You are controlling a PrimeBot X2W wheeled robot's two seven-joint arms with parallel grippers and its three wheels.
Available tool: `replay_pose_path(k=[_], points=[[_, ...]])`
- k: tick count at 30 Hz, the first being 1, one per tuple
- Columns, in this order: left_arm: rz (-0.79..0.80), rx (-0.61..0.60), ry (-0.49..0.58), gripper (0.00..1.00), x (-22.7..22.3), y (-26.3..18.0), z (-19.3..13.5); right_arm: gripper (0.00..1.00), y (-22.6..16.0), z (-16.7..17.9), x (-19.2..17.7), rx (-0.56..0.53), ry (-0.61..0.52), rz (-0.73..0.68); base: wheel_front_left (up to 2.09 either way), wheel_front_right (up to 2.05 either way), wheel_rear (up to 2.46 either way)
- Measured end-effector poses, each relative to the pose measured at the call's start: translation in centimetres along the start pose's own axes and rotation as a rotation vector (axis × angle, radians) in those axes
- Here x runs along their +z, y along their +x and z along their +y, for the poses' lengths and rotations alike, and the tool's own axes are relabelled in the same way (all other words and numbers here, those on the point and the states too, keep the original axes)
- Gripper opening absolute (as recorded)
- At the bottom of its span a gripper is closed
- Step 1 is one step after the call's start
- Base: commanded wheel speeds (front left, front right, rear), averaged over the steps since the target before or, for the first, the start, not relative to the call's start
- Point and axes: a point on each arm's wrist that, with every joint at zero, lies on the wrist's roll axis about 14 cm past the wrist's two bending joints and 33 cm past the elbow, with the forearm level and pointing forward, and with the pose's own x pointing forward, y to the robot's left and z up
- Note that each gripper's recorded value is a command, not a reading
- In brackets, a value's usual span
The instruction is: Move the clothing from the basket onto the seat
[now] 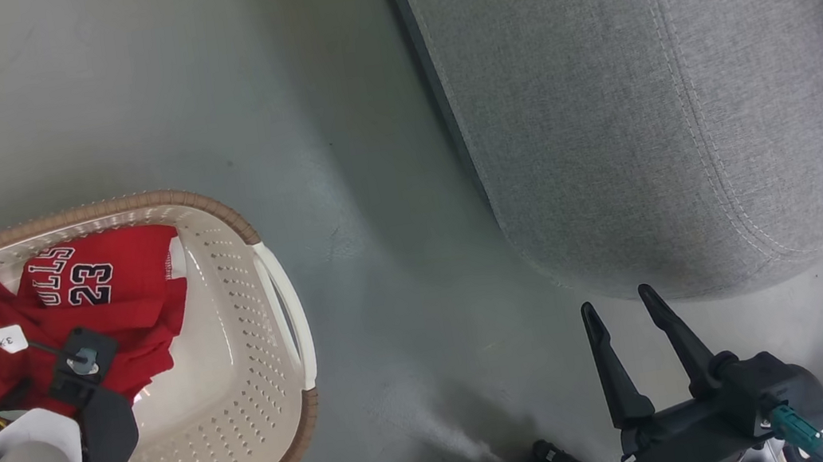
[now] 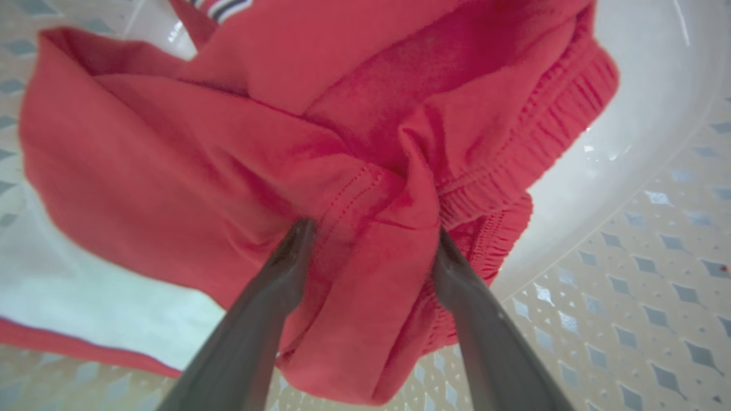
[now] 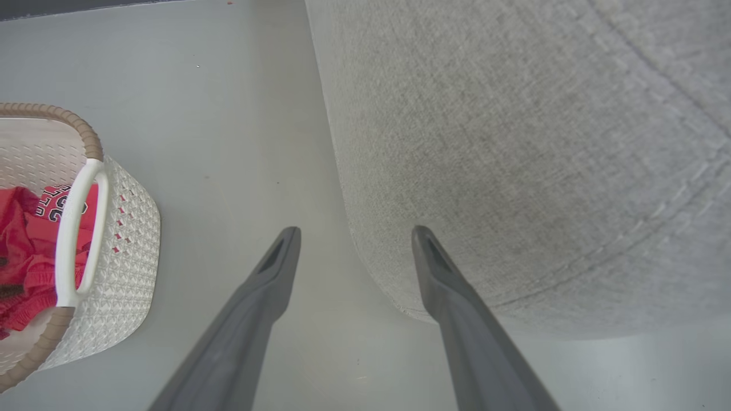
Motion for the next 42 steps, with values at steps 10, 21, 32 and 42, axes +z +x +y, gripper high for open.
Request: replay_pose_path(k=[10,21,32,42], points=[[0.049,-0.006,-0.013,1.0,-0.6,0.5,0.0,1.0,-0.1,0.4,-0.6,0.006,-0.008,0.015,0.0,0.0,0.0],[0.092,-0.02,-0.057,0.0,-1.9,0.5,-0.4,1.0,0.2,0.7,0.0,0.016,-0.015,-0.002,0.0,0.0,0.0],[0.032,0.0,-0.09,0.0,-0.7,-0.2,0.3,1.0,0.6,1.4,2.2,0.043,-0.019,-0.066,0.0,0.0,0.0],[-0.007,-0.039,-0.062,0.0,-0.7,-2.3,-3.0,1.0,0.2,0.6,4.9,0.033,0.011,-0.139,0.0,0.0,0.0]])
